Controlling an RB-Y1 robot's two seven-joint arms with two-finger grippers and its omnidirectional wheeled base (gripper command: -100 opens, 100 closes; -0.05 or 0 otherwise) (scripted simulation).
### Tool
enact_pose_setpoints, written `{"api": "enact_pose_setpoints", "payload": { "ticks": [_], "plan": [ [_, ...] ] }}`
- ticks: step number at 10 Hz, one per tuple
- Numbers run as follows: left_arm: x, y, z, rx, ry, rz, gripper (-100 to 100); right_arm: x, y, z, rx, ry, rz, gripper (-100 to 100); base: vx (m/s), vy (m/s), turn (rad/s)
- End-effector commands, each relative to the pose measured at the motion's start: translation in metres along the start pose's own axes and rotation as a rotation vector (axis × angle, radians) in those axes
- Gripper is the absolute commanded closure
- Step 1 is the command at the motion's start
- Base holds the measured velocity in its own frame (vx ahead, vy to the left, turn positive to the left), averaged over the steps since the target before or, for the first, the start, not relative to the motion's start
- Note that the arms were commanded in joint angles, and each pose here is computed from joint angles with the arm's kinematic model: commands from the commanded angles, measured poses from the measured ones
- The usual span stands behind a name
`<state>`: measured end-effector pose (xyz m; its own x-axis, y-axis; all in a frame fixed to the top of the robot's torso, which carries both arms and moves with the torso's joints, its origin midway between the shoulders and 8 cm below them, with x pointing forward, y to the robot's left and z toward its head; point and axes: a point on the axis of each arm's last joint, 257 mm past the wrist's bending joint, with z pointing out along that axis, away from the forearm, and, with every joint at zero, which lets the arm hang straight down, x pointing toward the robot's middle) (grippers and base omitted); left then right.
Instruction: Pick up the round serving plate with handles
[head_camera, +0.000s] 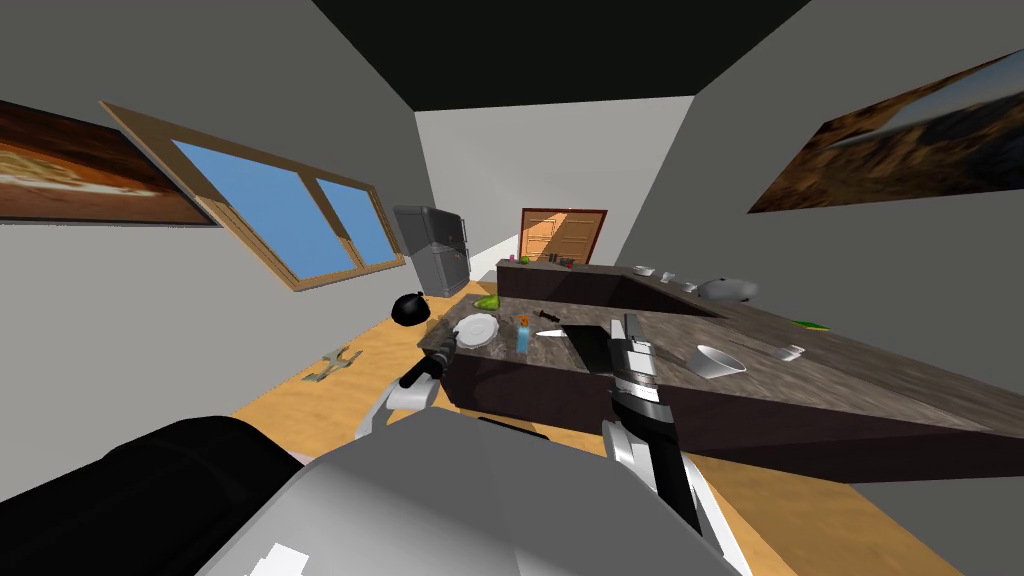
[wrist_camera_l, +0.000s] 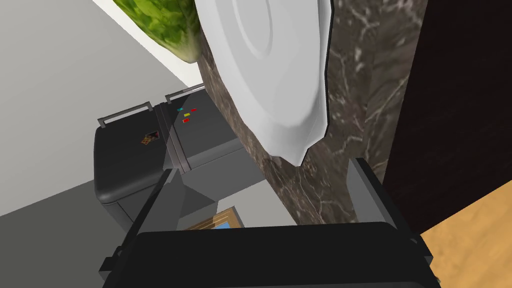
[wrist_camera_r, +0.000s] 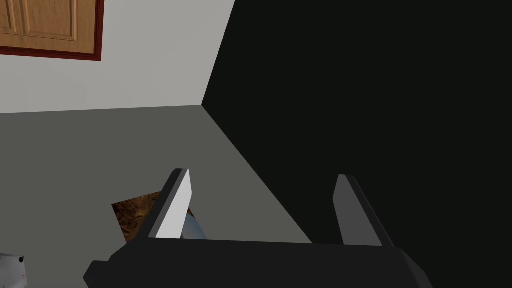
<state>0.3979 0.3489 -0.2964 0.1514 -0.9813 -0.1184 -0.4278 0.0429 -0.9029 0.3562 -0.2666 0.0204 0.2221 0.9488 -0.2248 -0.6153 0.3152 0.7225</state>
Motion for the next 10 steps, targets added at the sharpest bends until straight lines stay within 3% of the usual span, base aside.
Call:
{"api": "enact_pose_setpoints", "payload": {
  "ticks": [1, 5, 6, 7, 8, 10],
  "plan": [
    [0.002, 0.013, 0.002, -0.046, 0.003, -0.005, -100, 0.0, 0.0, 0.0, 0.0, 0.0, 0.0, 0, 0.024, -0.056, 0.007],
    [0.0, 0.034, 0.002, -0.126, 0.007, -0.005, -100, 0.0, 0.0, 0.0, 0.0, 0.0, 0.0, 0, 0.018, -0.054, 0.005],
    [0.001, 0.03, 0.002, -0.11, 0.006, -0.006, -100, 0.0, 0.0, 0.0, 0.0, 0.0, 0.0, 0, 0.011, -0.022, 0.004],
    [0.001, 0.031, 0.002, -0.115, 0.007, -0.006, 0, 0.0, 0.0, 0.0, 0.0, 0.0, 0.0, 0, 0.0, 0.0, 0.0],
    [-0.011, 0.034, 0.006, -0.13, -0.005, -0.021, -100, 0.0, 0.0, 0.0, 0.0, 0.0, 0.0, 0, 0.023, -0.033, 0.006],
    [-0.013, 0.034, 0.005, -0.129, -0.002, 0.001, -100, 0.0, 0.0, 0.0, 0.0, 0.0, 0.0, 0, 0.018, -0.037, 0.005]
  ]
}}
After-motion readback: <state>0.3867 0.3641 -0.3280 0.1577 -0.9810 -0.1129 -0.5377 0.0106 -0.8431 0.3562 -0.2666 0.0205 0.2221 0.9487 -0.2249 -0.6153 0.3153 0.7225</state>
